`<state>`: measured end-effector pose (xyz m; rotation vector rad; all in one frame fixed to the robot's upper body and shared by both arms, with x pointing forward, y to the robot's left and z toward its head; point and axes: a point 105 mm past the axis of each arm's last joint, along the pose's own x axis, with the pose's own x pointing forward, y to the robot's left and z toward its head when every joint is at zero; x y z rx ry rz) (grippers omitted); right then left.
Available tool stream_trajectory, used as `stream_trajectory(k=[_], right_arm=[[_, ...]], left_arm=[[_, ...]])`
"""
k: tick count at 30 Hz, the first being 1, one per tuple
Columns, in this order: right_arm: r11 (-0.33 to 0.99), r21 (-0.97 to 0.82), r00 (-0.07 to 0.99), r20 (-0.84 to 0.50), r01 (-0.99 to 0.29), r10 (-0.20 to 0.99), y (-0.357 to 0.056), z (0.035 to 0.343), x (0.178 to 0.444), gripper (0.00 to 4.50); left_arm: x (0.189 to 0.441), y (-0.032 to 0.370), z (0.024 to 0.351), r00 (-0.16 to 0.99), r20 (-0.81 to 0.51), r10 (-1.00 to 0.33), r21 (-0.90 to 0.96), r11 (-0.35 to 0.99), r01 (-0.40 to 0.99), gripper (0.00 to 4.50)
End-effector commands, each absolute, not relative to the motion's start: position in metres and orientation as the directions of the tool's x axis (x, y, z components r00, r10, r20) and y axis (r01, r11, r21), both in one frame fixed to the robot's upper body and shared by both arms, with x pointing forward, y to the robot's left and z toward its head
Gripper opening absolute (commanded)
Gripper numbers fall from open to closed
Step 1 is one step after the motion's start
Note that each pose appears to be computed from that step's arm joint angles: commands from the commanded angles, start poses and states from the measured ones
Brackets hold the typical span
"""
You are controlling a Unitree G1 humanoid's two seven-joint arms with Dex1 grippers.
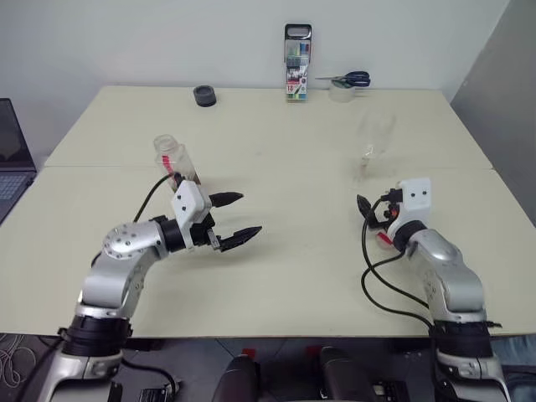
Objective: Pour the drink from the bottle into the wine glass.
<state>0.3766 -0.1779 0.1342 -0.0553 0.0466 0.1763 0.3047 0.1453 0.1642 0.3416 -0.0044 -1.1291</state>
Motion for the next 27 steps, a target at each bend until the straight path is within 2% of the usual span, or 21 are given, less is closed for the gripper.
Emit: stream_trajectory(k=[1,10,17,20,27], right_arm=[[0.983,-0.061,0.984,0.013,-0.175,0.176,-0.176,0.147,0.394,4.50],[0.985,-0.033,0.984,0.042,-0.169,0.171,-0.172,0.152,0.440,4.50],[0.982,-0.035,0.981,0.037,-0.187,0.188,-0.166,0.151,0.457,4.50],[0.981,-0.025,0.981,0.045,-0.190,0.191,-0.165,0.153,0.461,3.60],[0.975,-0.028,0.975,0.031,-0.221,0.222,-0.156,0.151,0.466,1.03]], left_arm=[[0.293,0.139,0.167,0.321,-0.221,-0.921,0.271,0.258,0.927,4.46],[0.296,0.136,0.173,0.290,-0.239,-0.927,0.327,0.205,0.923,4.46],[0.297,0.136,0.179,0.298,-0.222,-0.928,0.325,0.218,0.920,4.46],[0.298,0.137,0.179,0.304,-0.222,-0.926,0.327,0.223,0.918,4.50],[0.298,0.139,0.178,0.316,-0.221,-0.923,0.331,0.234,0.914,4.50]])
